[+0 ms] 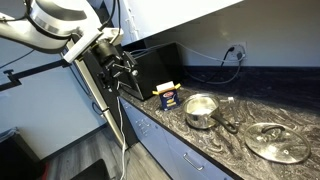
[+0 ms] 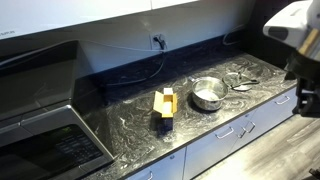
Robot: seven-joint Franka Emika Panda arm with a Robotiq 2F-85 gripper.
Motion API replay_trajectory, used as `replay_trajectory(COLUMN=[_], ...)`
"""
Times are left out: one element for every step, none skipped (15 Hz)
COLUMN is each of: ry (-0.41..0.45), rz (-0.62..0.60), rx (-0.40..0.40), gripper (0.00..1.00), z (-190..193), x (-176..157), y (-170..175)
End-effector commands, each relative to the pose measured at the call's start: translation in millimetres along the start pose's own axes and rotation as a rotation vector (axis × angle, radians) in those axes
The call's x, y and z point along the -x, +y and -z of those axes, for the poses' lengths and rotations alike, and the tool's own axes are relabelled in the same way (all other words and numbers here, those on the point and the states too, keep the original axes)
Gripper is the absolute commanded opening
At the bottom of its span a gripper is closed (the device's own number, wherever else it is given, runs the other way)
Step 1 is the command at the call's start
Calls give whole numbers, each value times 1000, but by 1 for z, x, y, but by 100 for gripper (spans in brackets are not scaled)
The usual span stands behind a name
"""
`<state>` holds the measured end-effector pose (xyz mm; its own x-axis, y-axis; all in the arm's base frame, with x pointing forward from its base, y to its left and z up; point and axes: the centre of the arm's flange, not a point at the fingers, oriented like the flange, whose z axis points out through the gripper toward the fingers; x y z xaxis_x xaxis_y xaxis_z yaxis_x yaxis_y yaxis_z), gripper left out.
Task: Pour the contents in the box into the pot
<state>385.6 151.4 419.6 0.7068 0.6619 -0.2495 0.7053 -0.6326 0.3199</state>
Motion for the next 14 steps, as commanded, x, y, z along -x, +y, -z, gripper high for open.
replay_trajectory(ry=[-3,-3,2,8,0,-12,-15,-15,-15,-15,9,16,-3,16], rz=[200,255,310,365,421,329,339,336,335,335,404,491,542,596], rx=[38,47,52,55,63,40,38,37,38,38,46,46,80,86], gripper=[100,100,100,100,100,100,100,100,100,100,100,100,100,100], z=[-10,-13,-16,-19,-21,-18,-20,-20,-20,-20,-24,-26,-28,-29], x=[-24,-26,-26,-25,-23,-26,-26,-26,-26,-26,-31,-36,-47,-52], y=[-16,-19,-20,-21,-21,-24,-24,-24,-24,-24,-24,-25,-24,-23])
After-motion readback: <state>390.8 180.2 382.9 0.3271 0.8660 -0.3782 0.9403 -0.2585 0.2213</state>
